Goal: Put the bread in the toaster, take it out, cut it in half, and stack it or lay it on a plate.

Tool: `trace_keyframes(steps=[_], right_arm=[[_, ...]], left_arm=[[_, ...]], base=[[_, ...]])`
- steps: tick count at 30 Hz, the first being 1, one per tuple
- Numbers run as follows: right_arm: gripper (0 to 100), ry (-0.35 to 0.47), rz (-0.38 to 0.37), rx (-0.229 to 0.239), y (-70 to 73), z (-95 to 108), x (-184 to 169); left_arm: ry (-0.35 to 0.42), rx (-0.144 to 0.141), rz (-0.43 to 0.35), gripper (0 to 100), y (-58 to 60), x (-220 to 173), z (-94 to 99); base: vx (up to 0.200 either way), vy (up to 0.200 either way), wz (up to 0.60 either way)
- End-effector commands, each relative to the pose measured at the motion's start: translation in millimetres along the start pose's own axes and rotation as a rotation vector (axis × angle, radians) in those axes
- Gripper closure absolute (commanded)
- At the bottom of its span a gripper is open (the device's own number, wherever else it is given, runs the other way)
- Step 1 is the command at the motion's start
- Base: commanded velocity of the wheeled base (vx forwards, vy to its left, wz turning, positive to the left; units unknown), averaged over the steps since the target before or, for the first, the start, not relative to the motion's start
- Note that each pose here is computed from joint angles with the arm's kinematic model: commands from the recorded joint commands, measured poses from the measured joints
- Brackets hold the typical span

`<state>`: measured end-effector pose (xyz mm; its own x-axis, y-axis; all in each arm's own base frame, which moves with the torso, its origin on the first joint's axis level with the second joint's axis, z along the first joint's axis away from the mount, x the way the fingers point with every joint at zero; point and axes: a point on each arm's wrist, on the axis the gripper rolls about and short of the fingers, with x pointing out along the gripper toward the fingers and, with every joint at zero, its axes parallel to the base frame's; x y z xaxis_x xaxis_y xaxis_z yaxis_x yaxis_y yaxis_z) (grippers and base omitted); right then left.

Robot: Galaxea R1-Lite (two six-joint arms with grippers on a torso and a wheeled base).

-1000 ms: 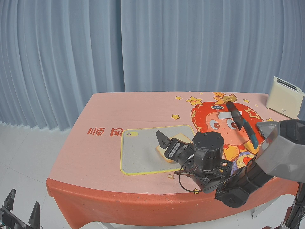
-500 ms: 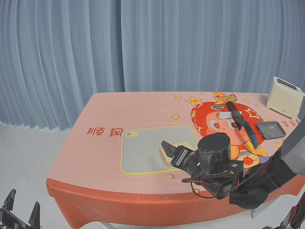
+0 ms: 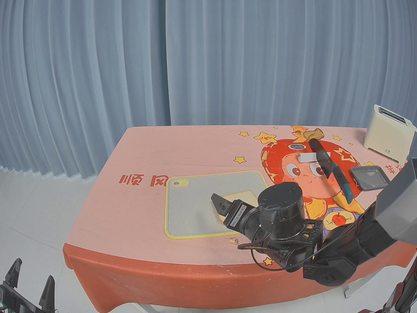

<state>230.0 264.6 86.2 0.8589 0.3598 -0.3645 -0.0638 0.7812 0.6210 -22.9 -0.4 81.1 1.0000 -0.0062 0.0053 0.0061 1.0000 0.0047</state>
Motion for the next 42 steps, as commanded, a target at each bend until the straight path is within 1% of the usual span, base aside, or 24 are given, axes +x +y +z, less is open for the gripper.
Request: trace_keyframes(steps=[1, 4, 6, 8, 10, 11, 16, 18, 20, 22, 26, 28, 32, 34, 35, 36, 38, 40, 41, 42], right_arm=[[0, -0.002, -0.002, 0.003, 0.9, 0, 5], [0, 0.009, -0.007, -0.003, -1.5, -3, 1], [0, 0.024, -0.01, -0.017, -4.1, -6, -8], [0, 0.032, 0.007, -0.019, -1.7, -5, -19], [0, 0.032, 0.007, -0.019, -1.7, -5, -19], [0, 0.045, -0.005, -0.029, -4.8, -5, -26], [0, 0.039, -0.006, -0.024, -4.0, -3, -22], [0, 0.035, -0.002, -0.02, -1.5, -3, -17], [0, 0.037, -0.01, -0.023, -1.9, -7, -9], [0, 0.028, -0.012, -0.017, -1.2, -6, -3], [0, 0.025, -0.003, -0.014, 0.9, -4, -7], [0, 0.018, 0.02, -0.01, 5.0, 1, -20], [0, 0.019, 0.068, -0.013, 8.6, 9, -52], [0, 0.011, 0.102, -0.004, 8.5, 19, -73], [0, 0.008, 0.109, -0.003, 8.0, 21, -78], [0, 0.003, 0.139, 0.0, 6.5, 27, -94], [0, -0.005, 0.161, -0.006, 0.8, 35, -112], [0, 0.003, 0.181, -0.021, -7.5, 37, -124], [0, 0.006, 0.186, -0.025, -9.3, 38, -127], [0, 0.018, 0.197, -0.035, -15.1, 38, -133]], left_arm=[[0.001, 0.0, 0.0, 0, 0.0, 0, -5.2], [0.001, 0.0, 0.0, 0, 0.0, 0, -5.2], [0.002, 0.0, 0.0, 0, 0.0, 0, -5.3], [0.001, 0.0, 0.0, 0, 0.0, 0, -5.2], [0.001, 0.0, 0.0, 0, 0.0, 0, -5.2], [0.001, 0.0, 0.0, 0, 0.0, 0, -5.2], [0.001, 0.0, 0.0, 0, 0.0, 0, -5.2], [0.001, 0.0, 0.0, 0, 0.0, 0, -5.2], [0.001, 0.0, 0.0, 0, 0.0, 0, -5.2], [0.002, 0.0, 0.0, 0, 0.0, 0, -5.3], [0.001, 0.0, 0.0, 0, 0.0, 0, -5.2], [0.001, 0.0, 0.0, 0, 0.0, 0, -5.2], [0.001, 0.0, 0.0, 0, 0.0, 0, -5.2], [0.001, 0.0, 0.0, 0, 0.0, 0, -5.2], [0.002, 0.0, 0.0, 0, 0.0, 0, -5.3], [0.001, 0.0, 0.0, 0, 0.0, 0, -5.2], [0.001, 0.0, 0.0, 0, 0.0, 0, -5.2], [0.002, 0.0, 0.0, 0, 0.0, 0, -5.3], [0.001, 0.0, 0.0, 0, 0.0, 0, -5.2], [0.001, 0.0, 0.0, 0, 0.0, 0, -5.2]], base=[[0.0, 0.0, 0.0], [0.0, 0.0, 0.0], [0.0, 0.0, 0.0], [0.0, 0.0, 0.0], [0.0, 0.0, 0.0], [0.0, 0.0, 0.0], [0.0, 0.0, 0.0], [0.0, 0.0, 0.0], [0.0, 0.0, 0.0], [0.0, 0.0, 0.0], [0.0, 0.0, 0.0], [0.0, 0.0, 0.0], [0.0, 0.0, 0.0], [0.0, 0.0, 0.0], [0.0, 0.0, 0.0], [0.0, 0.0, 0.0], [0.0, 0.0, 0.0], [0.0, 0.0, 0.0], [0.0, 0.0, 0.0], [0.0, 0.0, 0.0]])
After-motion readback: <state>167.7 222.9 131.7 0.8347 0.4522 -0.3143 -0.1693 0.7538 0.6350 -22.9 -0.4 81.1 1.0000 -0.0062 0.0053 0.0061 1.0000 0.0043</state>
